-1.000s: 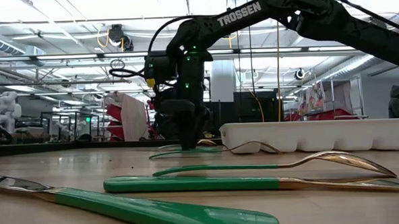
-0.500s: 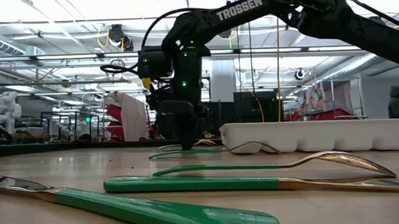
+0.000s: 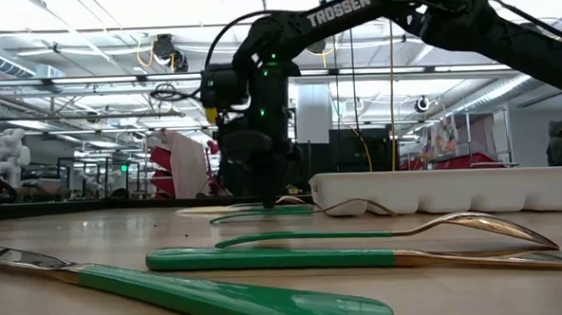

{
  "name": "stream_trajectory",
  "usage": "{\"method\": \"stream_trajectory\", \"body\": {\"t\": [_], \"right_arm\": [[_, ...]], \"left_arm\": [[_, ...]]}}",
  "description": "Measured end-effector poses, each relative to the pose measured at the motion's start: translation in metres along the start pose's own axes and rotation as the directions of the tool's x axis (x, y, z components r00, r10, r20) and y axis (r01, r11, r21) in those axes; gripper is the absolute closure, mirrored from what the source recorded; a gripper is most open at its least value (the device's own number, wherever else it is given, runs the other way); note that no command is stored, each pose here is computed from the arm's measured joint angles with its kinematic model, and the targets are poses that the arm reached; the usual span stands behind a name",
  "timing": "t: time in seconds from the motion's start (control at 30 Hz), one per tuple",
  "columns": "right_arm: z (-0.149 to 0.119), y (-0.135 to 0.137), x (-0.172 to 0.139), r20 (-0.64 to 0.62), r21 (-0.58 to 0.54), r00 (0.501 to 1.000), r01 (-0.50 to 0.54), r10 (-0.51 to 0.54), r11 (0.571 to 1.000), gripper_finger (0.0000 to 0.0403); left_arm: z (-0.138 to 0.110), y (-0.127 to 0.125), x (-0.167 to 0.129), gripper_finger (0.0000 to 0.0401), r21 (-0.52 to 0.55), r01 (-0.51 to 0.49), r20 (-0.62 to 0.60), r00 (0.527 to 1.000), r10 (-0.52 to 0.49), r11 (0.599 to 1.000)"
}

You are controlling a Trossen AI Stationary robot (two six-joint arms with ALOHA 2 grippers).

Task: Sort silverware
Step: Put the top green table knife into the white cutlery tray

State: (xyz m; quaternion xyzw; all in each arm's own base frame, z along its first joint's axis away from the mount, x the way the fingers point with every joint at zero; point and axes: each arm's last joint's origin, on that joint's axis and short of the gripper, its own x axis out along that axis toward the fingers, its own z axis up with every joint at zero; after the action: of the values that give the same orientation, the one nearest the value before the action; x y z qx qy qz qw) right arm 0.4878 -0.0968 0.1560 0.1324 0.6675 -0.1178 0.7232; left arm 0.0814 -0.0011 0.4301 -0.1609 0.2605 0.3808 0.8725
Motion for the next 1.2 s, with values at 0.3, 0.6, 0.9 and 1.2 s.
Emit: {"method": "stream_trajectory", "body": {"t": [0.3,0.6,0.9,1.2], "right_arm": [[0.002,-0.002,-0.012,0.044,0.008,0.999,0.005,-0.005,1.0,0.04],[0.012,0.003,-0.009,0.133,-0.15,0.988,-0.064,0.084,0.987,0.033],[0.019,0.004,0.013,0.16,-0.122,0.986,-0.02,0.039,0.992,0.0197],[0.011,0.002,0.046,0.013,-0.229,1.0,0.015,-0.012,0.973,0.0293]], "left_arm": [[0.0,0.0,0.0,0.0401,0.001,0.0,-0.001,1.0,0.0,1.0],[0.0,0.0,0.0,0.0401,-0.007,-0.001,-0.001,1.0,0.001,1.0],[0.0,0.001,0.0,0.0401,-0.008,0.003,-0.004,1.0,-0.003,1.0],[0.0,0.001,-0.001,0.0401,-0.008,0.004,-0.003,1.0,-0.004,1.0]]}}
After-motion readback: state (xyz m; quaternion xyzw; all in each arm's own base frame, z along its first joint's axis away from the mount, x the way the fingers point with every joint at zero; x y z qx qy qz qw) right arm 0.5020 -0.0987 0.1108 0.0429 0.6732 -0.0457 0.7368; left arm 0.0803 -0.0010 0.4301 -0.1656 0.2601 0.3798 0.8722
